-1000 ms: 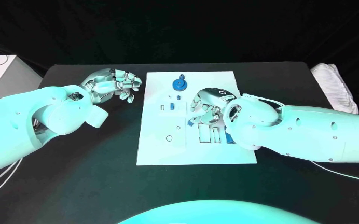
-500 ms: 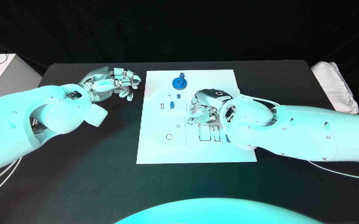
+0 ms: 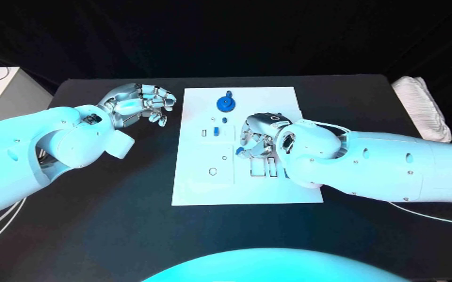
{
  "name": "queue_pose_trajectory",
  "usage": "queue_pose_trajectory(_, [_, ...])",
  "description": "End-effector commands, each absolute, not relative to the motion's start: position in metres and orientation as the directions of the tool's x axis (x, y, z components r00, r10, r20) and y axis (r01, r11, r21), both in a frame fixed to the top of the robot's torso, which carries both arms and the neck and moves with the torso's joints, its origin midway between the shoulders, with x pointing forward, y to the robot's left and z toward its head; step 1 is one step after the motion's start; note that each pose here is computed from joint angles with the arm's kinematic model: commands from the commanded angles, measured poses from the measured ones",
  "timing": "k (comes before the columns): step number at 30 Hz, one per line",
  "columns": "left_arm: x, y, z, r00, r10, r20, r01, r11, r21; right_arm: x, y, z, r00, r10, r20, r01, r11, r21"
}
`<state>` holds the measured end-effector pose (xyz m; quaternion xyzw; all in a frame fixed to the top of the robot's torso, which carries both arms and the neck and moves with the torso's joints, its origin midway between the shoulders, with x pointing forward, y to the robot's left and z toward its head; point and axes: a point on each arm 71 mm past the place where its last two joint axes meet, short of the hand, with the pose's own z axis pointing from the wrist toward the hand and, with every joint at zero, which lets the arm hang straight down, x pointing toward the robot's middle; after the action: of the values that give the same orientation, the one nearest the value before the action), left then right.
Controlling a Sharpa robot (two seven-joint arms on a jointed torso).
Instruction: Assemble the parts on the task board
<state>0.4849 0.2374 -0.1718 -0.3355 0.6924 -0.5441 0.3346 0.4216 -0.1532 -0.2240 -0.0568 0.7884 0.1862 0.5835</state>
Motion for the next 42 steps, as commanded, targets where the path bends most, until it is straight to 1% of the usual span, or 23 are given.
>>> queue_pose_trajectory(1, [0.4843, 0.2363, -0.1711, -0.553, -0.828, -0.090, -0.100, 0.173, -0.980, 0.4212, -0.1527, -0.2265, -0.321, 0.086, -0.943, -0.311, 0.931, 0.190])
queue_pose_trajectory(17, [0.4838, 0.2361, -0.1718, -0.556, -0.826, -0.088, -0.109, 0.178, -0.978, 0.4214, -0.1476, -0.2324, -0.328, 0.096, -0.940, -0.310, 0.929, 0.203])
queue_pose_trajectory(29, [0.4839, 0.2361, -0.1729, -0.561, -0.823, -0.087, -0.120, 0.185, -0.975, 0.4211, -0.1463, -0.2313, -0.307, 0.123, -0.944, -0.314, 0.923, 0.223])
queue_pose_trajectory(42, [0.4851, 0.2376, -0.1734, -0.558, -0.825, -0.088, -0.122, 0.187, -0.975, 0.4186, -0.1472, -0.2253, -0.264, 0.170, -0.950, -0.331, 0.909, 0.255])
